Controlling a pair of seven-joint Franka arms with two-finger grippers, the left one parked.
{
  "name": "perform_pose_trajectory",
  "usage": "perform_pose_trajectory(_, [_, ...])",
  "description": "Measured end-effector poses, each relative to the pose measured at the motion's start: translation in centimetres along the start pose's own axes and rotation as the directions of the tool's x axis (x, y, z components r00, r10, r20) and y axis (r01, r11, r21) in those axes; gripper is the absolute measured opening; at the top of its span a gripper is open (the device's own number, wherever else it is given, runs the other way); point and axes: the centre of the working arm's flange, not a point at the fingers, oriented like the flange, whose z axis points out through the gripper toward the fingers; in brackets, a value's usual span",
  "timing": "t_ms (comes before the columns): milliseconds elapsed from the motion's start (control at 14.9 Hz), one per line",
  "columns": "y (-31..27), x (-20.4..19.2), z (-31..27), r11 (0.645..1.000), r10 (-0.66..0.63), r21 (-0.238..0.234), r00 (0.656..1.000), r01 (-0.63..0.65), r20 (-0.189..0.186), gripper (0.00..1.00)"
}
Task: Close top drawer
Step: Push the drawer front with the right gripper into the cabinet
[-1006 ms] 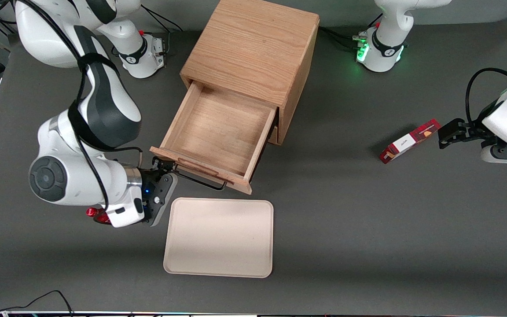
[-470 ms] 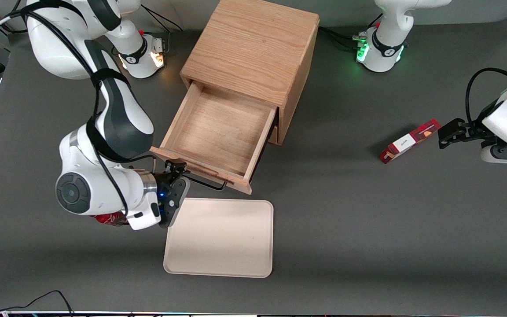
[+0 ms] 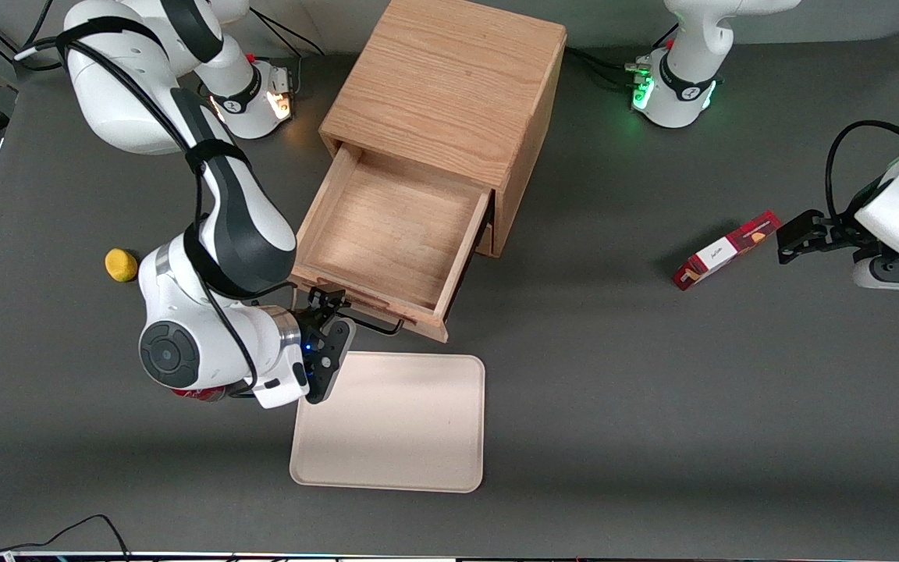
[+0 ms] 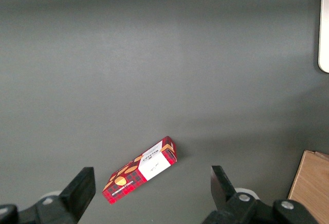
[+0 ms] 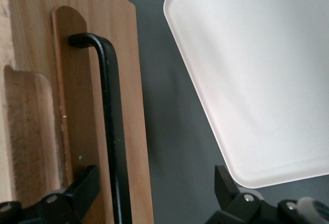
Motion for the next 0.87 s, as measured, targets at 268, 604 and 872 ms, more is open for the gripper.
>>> perform_pose_trajectory(268, [-0.9,1.1,1.1,0.999,0.039,0.012,0.999,-0.039,0.003,1.0])
perform_pose_trajectory(604, [-2.3,2.3,2.3,0.998,0.047,0.037,0.999,-0.047,0.013,1.0])
perform_pose_trajectory(872, [-3.9,3.1,3.0,0.996,0.056,0.062,0.998,-0.057,0.021,1.0])
